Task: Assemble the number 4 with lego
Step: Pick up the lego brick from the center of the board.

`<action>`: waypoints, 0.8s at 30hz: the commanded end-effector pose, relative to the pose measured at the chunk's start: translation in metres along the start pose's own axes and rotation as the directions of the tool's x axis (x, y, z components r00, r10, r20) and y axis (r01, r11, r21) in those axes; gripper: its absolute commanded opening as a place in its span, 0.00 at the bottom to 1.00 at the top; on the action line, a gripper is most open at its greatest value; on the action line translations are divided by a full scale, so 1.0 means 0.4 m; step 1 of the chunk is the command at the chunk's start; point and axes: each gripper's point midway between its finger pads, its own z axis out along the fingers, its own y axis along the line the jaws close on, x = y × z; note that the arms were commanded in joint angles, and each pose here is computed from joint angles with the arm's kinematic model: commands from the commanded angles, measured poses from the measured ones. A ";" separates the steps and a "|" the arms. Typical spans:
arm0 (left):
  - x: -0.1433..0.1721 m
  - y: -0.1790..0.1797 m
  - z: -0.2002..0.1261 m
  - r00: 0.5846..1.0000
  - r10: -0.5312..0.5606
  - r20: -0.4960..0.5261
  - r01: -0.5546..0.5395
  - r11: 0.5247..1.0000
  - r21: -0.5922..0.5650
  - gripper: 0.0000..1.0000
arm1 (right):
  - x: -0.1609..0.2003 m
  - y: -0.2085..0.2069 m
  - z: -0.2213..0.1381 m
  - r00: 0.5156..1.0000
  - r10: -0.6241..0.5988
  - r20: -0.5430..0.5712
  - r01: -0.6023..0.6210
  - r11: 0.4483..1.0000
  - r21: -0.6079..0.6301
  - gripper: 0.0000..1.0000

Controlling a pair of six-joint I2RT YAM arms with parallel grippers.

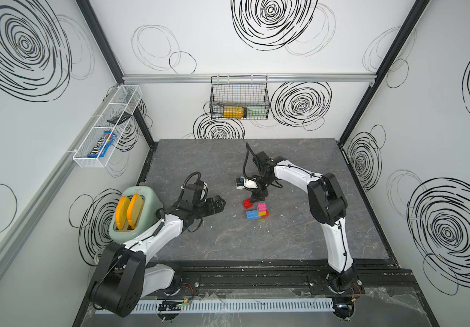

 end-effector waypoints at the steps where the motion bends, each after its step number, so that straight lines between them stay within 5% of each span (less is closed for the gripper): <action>1: -0.010 0.002 -0.013 1.000 0.004 0.021 -0.004 1.000 0.004 0.96 | 0.009 0.046 0.018 0.999 -0.052 -0.004 0.051 0.997 -0.061 0.75; 24: -0.001 0.019 -0.012 1.000 0.002 0.017 -0.002 1.000 0.000 0.96 | -0.014 0.040 0.090 0.985 -0.170 -0.019 0.171 0.984 0.058 0.58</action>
